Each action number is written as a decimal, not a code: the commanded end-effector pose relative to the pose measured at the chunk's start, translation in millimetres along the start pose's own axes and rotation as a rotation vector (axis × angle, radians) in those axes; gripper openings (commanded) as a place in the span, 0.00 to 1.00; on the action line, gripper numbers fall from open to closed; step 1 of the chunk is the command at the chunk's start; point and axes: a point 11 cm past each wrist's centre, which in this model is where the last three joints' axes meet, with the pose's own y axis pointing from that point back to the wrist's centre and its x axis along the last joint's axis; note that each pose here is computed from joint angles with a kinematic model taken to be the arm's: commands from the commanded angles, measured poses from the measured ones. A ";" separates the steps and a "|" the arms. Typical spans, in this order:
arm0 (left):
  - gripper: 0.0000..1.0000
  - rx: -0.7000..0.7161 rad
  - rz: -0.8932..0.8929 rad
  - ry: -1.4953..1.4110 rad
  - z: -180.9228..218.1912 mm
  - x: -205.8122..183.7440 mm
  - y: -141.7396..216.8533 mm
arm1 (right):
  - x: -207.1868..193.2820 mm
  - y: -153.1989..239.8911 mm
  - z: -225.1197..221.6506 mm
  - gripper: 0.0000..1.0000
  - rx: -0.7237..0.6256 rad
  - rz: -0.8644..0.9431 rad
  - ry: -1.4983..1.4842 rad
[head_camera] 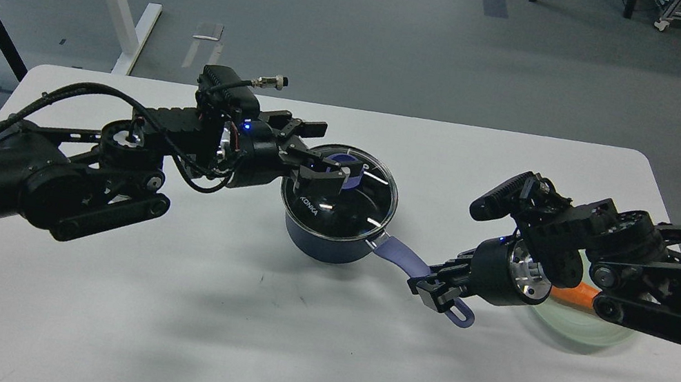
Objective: Open pot lid
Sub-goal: 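Reach the left gripper over the pot to the purple lid knob, then close the left gripper on the lid knob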
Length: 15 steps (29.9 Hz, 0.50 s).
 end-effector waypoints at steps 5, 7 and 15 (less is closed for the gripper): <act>0.99 -0.016 -0.007 -0.026 8.1 -14.7 -7.3 | 0.5 0.0 -0.3 0.18 0.000 -0.001 0.003; 0.99 -0.018 -0.007 -0.027 9.1 -15.1 -9.2 | 0.9 0.2 -0.8 0.18 0.001 -0.001 0.005; 0.99 0.005 -0.013 -0.025 2.7 -19.5 -16.2 | 2.9 1.4 -1.3 0.18 0.002 0.001 0.008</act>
